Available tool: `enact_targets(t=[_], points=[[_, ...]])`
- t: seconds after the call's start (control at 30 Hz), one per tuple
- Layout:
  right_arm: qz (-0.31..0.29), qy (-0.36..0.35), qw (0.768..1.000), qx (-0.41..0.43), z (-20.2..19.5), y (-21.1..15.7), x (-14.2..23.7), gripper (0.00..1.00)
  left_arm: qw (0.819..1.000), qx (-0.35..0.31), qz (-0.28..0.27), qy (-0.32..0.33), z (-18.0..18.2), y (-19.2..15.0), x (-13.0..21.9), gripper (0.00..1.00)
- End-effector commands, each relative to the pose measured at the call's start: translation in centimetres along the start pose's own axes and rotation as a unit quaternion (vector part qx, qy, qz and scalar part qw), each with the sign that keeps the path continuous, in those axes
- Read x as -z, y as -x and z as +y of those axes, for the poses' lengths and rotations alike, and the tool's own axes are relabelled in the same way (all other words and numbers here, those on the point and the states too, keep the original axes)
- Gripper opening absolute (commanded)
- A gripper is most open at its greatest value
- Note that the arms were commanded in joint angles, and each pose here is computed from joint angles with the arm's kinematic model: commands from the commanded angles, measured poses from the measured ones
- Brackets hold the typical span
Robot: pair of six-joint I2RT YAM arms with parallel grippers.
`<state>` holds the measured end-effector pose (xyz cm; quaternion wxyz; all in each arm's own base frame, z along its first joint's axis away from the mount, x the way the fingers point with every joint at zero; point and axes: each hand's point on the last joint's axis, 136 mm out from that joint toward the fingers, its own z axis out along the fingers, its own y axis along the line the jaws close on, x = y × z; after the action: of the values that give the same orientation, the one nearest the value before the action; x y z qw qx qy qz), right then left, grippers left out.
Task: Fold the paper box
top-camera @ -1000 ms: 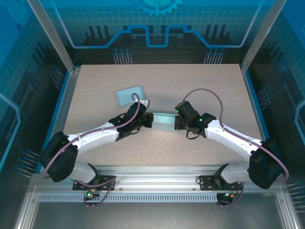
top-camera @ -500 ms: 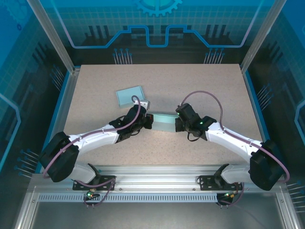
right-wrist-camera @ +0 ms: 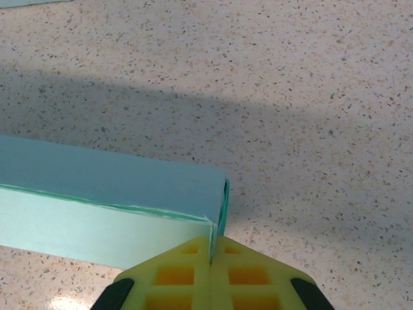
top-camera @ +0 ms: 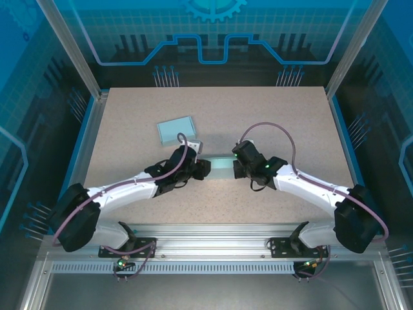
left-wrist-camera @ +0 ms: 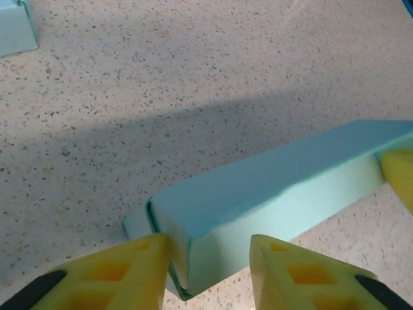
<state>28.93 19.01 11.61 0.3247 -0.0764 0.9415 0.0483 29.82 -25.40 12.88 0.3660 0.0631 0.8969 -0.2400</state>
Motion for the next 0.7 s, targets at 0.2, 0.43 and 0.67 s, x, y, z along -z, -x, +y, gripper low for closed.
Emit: enact_targets(t=[0.2, 0.43, 0.67], points=[[0.058, -0.011, 0.998, 0.036, 0.1, -3.1, -0.5, 0.00, 0.998, 0.010, -0.042, -0.046, -2.2, 2.6, 3.7, 0.79], [0.057, -0.011, 0.998, 0.037, 0.1, -3.1, -0.4, 0.00, 0.993, 0.105, -0.047, -0.019, 0.2, 3.5, 2.6, 0.89], [0.061, -0.013, 0.997, 0.039, 0.1, -3.3, -0.5, 0.00, 0.981, 0.185, -0.020, -0.056, 1.0, 2.8, 0.3, 0.82]])
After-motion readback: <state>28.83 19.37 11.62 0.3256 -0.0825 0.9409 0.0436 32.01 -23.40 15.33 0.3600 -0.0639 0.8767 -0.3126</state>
